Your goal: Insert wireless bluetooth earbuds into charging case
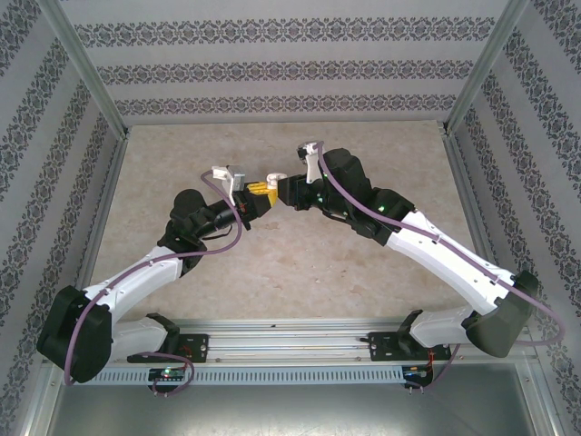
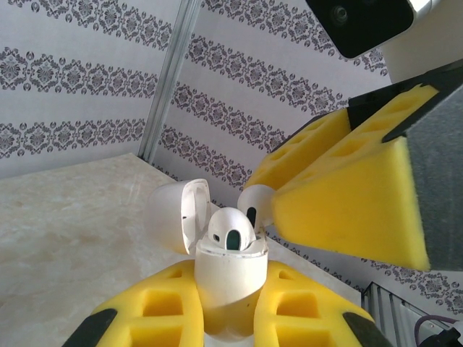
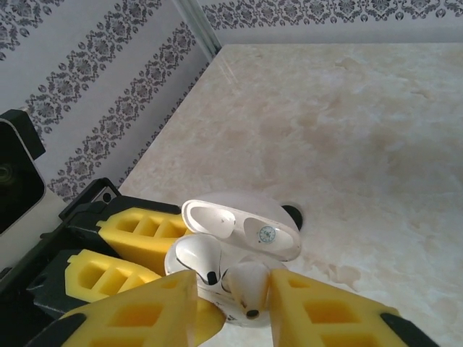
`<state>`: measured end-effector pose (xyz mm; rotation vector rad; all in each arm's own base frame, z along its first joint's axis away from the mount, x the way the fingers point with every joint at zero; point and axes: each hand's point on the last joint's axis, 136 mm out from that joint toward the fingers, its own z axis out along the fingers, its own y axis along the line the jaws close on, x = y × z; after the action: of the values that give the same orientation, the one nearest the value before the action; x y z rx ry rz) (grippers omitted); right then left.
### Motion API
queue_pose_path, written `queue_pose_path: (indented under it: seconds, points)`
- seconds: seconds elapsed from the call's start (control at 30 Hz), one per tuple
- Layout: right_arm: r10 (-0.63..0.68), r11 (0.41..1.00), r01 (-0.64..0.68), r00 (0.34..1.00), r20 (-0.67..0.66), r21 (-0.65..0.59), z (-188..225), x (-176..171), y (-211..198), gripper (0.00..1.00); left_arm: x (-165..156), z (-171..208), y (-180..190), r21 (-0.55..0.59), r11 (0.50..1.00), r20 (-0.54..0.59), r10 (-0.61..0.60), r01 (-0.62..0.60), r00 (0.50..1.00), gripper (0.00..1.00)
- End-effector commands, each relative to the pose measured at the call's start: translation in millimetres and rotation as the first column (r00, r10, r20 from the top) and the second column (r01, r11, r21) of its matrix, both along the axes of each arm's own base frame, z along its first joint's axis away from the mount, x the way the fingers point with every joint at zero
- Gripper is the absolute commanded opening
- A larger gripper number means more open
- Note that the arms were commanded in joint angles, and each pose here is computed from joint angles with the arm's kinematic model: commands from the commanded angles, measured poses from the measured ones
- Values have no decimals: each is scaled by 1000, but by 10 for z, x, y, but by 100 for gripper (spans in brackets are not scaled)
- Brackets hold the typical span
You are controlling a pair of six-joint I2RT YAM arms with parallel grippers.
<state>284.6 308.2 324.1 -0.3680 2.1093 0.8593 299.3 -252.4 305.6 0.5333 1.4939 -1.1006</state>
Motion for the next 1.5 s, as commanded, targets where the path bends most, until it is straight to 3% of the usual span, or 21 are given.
queue_pose_path:
  seconds: [0.0,0.57,1.07,1.3,1.47]
  points:
    - [50,999,-50,998,-26,-15,12,-119,62,35,-29,352,31,-64,998,101,0,6,995,0]
    - [31,999,-30,999,-26,25,350,-132,-15,55,-40,355,30,-63,998,102,-4,10,995,0]
    - [37,978,10,976,-215,210,326,66,-459,51,-255,357,-72,-72,986,94,-145,152,985,0]
    - [145,954,-42,932,-334,297,174,56,-347,54,-364,319,-163,-103,959,66,-259,264,964,0]
    - [184,930,-44,916,-357,366,116,72,-217,51,-383,271,-204,-112,946,43,-302,305,952,0]
